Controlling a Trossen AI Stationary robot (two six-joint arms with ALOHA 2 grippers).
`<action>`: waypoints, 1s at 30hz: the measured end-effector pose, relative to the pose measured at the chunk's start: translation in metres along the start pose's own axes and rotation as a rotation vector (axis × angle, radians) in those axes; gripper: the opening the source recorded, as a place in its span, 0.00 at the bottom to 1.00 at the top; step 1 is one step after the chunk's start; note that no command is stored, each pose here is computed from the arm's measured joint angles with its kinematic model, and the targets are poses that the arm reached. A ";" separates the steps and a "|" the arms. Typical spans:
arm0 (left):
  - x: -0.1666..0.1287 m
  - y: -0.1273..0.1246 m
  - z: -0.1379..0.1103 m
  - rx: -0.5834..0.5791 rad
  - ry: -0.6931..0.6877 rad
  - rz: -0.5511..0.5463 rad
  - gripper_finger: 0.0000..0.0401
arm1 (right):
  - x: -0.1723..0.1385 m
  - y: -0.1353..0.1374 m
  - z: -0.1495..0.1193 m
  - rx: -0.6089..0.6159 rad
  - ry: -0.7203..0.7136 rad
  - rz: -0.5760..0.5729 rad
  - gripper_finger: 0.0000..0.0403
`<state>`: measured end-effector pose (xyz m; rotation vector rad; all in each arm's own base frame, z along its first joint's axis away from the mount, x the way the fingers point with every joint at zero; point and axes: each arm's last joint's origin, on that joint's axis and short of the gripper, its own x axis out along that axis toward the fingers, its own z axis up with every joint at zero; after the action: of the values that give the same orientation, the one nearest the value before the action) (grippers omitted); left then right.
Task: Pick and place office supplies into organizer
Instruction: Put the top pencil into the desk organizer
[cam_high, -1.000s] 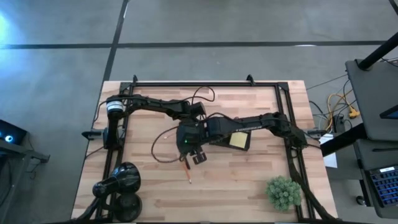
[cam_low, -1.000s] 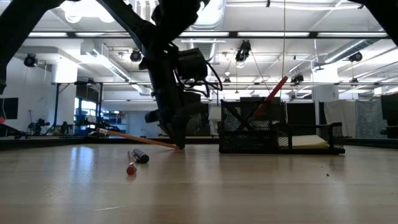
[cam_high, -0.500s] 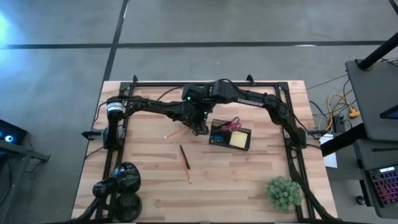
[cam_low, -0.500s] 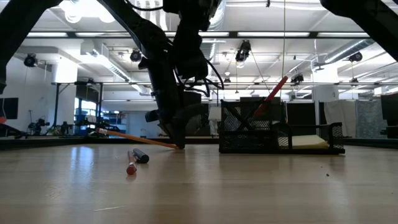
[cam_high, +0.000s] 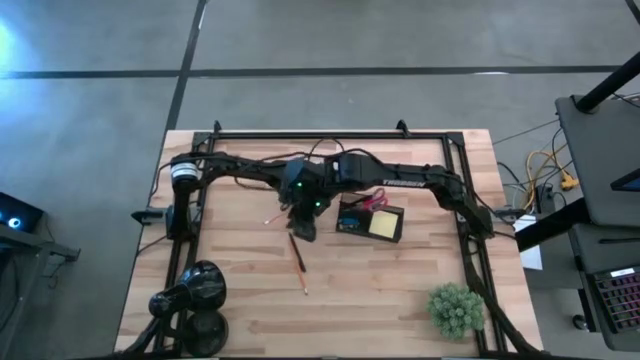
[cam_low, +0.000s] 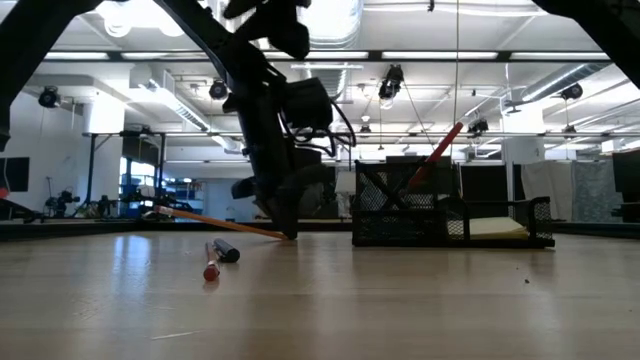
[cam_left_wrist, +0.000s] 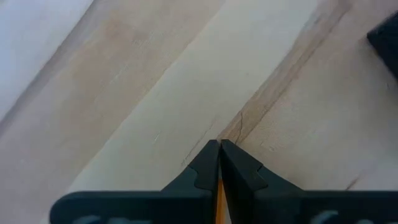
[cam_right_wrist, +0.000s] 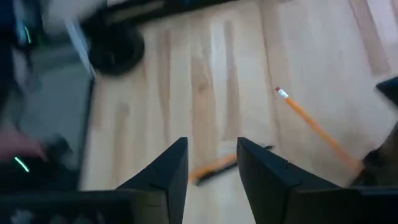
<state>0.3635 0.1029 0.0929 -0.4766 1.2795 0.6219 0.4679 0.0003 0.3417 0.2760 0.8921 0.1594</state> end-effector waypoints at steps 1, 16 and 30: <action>0.000 0.002 0.001 -0.020 0.003 -0.006 0.00 | 0.001 0.002 0.001 0.073 -0.014 0.004 0.32; 0.003 0.031 0.015 -0.088 0.001 -0.017 0.00 | 0.050 0.001 -0.038 0.365 0.171 -0.128 0.33; 0.004 0.030 0.019 -0.096 -0.077 0.016 0.00 | 0.081 -0.033 -0.030 1.145 -0.197 -0.111 0.33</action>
<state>0.3579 0.1383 0.0935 -0.5171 1.1849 0.7107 0.4956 -0.0056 0.2532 1.2768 0.7184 -0.5024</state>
